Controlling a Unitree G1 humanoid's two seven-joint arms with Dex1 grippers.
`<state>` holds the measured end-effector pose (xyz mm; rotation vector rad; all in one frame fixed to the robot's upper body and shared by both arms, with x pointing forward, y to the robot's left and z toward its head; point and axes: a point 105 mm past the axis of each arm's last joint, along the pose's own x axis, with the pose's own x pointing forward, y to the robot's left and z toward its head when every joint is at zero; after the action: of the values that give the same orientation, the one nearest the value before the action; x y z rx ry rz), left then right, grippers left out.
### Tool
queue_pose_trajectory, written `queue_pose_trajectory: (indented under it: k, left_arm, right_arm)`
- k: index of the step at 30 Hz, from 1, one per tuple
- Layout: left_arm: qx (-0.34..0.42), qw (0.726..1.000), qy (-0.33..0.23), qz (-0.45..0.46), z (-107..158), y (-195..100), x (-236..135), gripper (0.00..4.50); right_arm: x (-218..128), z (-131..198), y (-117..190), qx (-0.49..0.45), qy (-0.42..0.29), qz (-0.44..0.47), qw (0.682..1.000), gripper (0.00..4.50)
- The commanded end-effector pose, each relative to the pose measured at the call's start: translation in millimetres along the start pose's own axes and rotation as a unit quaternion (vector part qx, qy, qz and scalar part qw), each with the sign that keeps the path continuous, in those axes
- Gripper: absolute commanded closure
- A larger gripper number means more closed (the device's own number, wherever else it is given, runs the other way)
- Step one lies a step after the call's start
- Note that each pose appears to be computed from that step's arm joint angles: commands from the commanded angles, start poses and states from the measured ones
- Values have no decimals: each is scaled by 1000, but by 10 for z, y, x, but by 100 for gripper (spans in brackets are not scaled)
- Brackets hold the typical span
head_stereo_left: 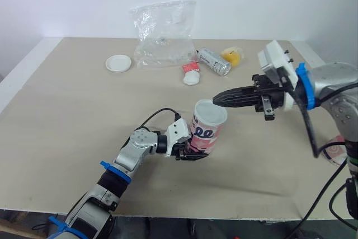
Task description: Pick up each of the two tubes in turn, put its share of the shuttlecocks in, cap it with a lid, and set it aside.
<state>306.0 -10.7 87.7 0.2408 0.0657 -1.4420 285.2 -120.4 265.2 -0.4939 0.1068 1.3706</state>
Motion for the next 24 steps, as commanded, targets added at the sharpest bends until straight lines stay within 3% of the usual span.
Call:
queue_pose_trajectory:
  k: [1, 24]
  left_arm:
    - [-23, 999, 45, 14, -264, 11, -94, 159]
    - [-9, 998, 55, 11, -259, 11, -47, 159]
  right_arm:
    - [71, 38, 11, -52, 17, 8, 999, 444]
    - [305, -304, 70, -99, 122, 79, 984, 444]
